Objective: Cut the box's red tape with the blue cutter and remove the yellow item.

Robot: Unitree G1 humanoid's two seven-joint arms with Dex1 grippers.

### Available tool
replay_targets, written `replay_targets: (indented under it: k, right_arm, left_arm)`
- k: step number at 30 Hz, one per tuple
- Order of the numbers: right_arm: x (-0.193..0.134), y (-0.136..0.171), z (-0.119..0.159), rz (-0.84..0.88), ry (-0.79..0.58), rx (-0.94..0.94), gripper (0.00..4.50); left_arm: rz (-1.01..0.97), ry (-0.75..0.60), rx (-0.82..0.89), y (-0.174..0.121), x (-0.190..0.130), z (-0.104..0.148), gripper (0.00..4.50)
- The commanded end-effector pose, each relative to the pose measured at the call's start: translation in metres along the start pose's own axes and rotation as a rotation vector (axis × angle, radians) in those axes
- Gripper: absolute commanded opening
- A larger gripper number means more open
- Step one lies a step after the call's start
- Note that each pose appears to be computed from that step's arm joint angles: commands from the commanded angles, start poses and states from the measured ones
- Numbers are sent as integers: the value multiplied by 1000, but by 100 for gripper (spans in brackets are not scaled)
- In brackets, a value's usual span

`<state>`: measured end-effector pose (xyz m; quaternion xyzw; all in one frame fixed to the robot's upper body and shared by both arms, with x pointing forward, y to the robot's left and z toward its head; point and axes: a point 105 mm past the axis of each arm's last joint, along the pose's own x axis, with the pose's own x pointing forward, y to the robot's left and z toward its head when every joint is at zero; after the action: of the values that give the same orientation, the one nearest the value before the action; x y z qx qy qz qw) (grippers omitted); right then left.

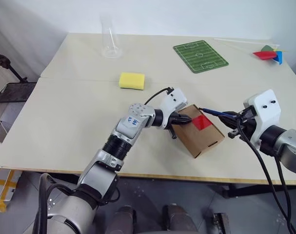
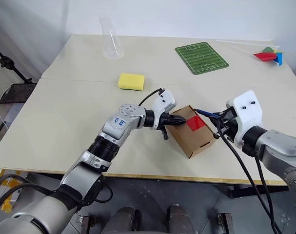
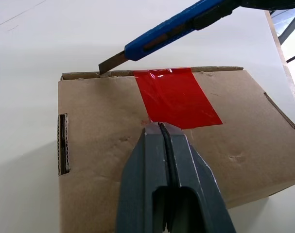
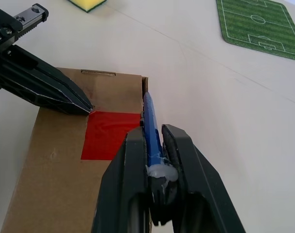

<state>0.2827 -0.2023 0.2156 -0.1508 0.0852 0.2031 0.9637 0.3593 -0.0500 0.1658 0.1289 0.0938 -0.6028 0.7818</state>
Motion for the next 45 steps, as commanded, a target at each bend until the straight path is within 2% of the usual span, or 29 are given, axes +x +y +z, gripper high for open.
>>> replay_targets:
  k: [1,10,17,24,33,39,45]
  right_arm:
    - [-2,-1,5,-5,-29,-10,17]
    - [-5,8,-1,56,18,-20,17]
    - [-8,0,-6,50,55,-28,17]
    - [-9,-20,4,-8,-15,-21,17]
    - [-12,-10,-5,52,37,-24,17]
    - [-18,-22,9,-12,-25,-45,17]
    - [-18,-21,17,-11,-75,-50,17]
  left_arm:
    - [-12,54,-16,-4,2,-14,0]
    - [-8,58,-21,-4,3,-14,0]
    - [-17,59,-25,-7,5,-15,0]
    - [-18,65,-27,-7,4,-17,0]
    - [-17,68,-27,-7,4,-17,0]
    - [-22,57,-15,-7,8,-12,0]
    - [-39,45,-6,-9,16,-9,0]
